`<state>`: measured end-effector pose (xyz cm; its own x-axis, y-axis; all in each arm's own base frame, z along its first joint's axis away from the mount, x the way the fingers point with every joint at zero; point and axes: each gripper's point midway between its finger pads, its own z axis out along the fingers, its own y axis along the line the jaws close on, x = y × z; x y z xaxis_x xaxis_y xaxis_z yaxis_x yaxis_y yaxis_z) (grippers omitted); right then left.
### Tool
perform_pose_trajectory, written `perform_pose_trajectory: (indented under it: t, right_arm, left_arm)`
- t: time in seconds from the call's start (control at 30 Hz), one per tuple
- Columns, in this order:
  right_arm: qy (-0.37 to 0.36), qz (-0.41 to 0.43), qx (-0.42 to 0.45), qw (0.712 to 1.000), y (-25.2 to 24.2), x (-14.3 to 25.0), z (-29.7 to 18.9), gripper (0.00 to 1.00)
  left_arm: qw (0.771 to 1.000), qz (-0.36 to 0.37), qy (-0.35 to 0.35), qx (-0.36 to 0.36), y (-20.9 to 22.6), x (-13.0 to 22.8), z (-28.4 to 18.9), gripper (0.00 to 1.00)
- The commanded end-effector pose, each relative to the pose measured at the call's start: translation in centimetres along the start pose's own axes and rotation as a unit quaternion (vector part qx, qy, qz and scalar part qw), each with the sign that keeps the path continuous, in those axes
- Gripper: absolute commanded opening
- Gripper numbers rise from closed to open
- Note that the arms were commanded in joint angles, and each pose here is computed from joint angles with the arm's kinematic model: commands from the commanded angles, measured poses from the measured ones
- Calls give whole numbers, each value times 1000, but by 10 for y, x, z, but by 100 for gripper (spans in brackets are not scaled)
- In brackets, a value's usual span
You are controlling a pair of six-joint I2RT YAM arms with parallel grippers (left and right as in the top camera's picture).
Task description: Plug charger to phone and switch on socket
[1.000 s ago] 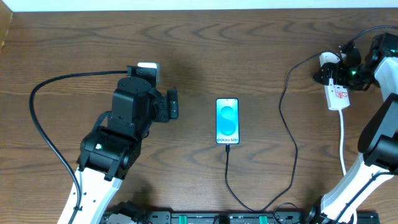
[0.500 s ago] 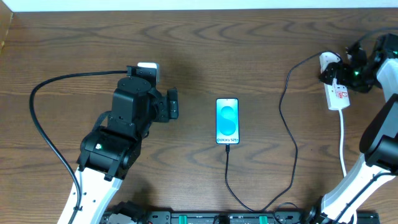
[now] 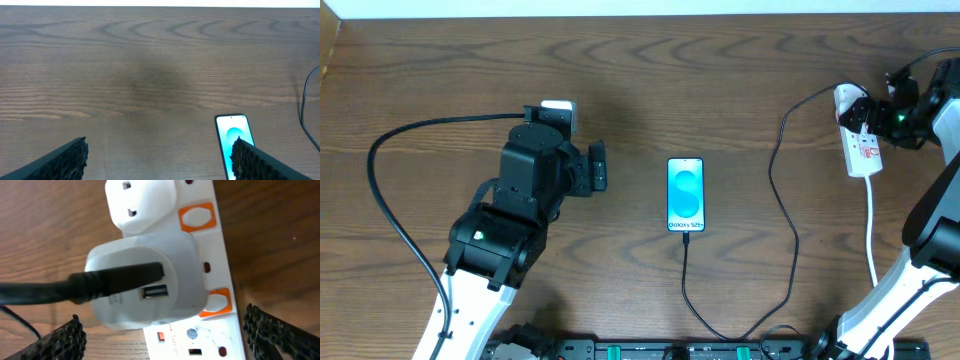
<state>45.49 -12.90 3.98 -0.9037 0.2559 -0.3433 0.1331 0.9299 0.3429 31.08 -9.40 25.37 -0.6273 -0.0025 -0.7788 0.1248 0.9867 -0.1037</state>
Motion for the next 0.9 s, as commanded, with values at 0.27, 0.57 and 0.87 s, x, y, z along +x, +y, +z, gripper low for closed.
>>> perform_pose_trajectory:
  t: [0.27, 0.57, 0.87]
  right_arm:
    - [4, -5, -22, 1000, 15, 4, 12, 99]
    - [6, 3, -36, 999, 19, 10, 17, 99]
    - [-1, 4, -91, 996, 37, 7, 15, 99]
  left_arm:
    - [1000, 4, -3, -10, 4, -2, 0, 91]
    - [1000, 4, -2, -11, 4, -2, 0, 91]
    - [1000, 4, -2, -11, 4, -2, 0, 91]
